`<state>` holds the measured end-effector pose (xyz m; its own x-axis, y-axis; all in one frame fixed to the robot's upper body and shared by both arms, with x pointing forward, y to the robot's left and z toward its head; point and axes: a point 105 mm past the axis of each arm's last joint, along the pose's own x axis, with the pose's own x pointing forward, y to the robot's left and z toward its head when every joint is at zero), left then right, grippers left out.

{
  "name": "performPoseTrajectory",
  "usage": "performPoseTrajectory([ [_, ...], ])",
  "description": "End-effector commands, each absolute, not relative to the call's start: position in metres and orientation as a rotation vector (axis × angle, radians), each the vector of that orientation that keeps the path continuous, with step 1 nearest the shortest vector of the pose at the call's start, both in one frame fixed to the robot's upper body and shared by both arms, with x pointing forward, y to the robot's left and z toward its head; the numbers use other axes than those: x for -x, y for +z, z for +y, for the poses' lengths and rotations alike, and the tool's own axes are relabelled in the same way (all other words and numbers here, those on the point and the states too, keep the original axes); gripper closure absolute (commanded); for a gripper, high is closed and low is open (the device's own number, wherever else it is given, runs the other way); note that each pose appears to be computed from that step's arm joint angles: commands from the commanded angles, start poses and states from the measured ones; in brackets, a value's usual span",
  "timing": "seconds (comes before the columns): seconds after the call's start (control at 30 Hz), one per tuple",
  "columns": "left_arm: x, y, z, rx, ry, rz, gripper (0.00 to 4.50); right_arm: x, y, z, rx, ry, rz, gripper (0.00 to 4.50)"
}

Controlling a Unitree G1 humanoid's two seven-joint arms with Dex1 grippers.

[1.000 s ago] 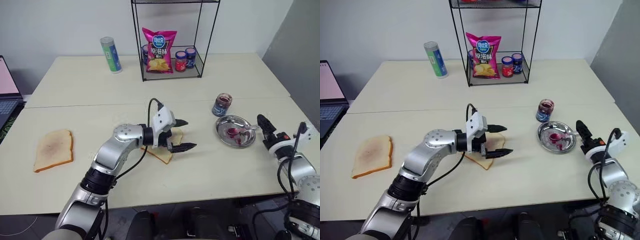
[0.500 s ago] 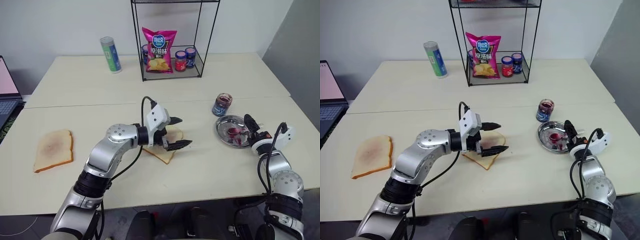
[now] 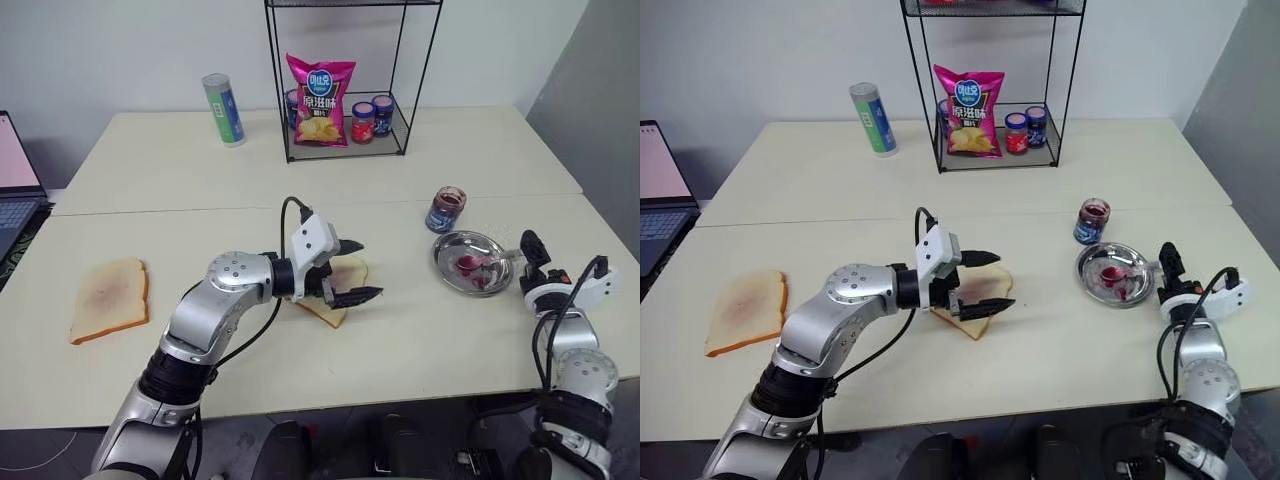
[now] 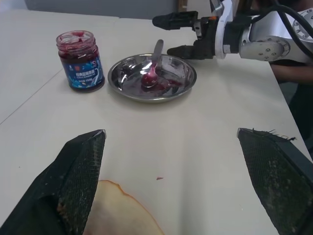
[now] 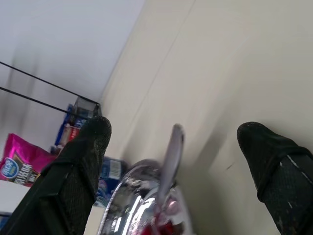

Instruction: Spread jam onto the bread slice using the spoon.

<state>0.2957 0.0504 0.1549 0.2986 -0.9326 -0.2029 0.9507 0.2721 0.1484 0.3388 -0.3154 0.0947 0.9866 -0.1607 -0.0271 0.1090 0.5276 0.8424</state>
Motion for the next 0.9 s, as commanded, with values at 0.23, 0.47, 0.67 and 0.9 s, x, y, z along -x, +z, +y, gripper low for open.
performPoseTrajectory([
  [0.23, -0.286, 0.161, 0.046, -0.26, -1.362, 0.056, 0.01, -0.341, 0.112, -0.337, -0.917, 0.031, 0.044, 0.0],
  [0.47, -0.289, 0.165, 0.04, -0.258, -1.395, 0.048, 0.01, -0.343, 0.107, -0.336, -0.881, 0.107, 0.171, 0.0],
  [0.67, -0.291, 0.165, 0.04, -0.265, -1.378, 0.034, 0.01, -0.356, 0.107, -0.332, -0.913, 0.13, 0.164, 0.0],
  [0.9, -0.285, 0.165, 0.039, -0.25, -1.366, 0.037, 0.01, -0.37, 0.113, -0.321, -0.951, 0.154, 0.124, 0.0],
])
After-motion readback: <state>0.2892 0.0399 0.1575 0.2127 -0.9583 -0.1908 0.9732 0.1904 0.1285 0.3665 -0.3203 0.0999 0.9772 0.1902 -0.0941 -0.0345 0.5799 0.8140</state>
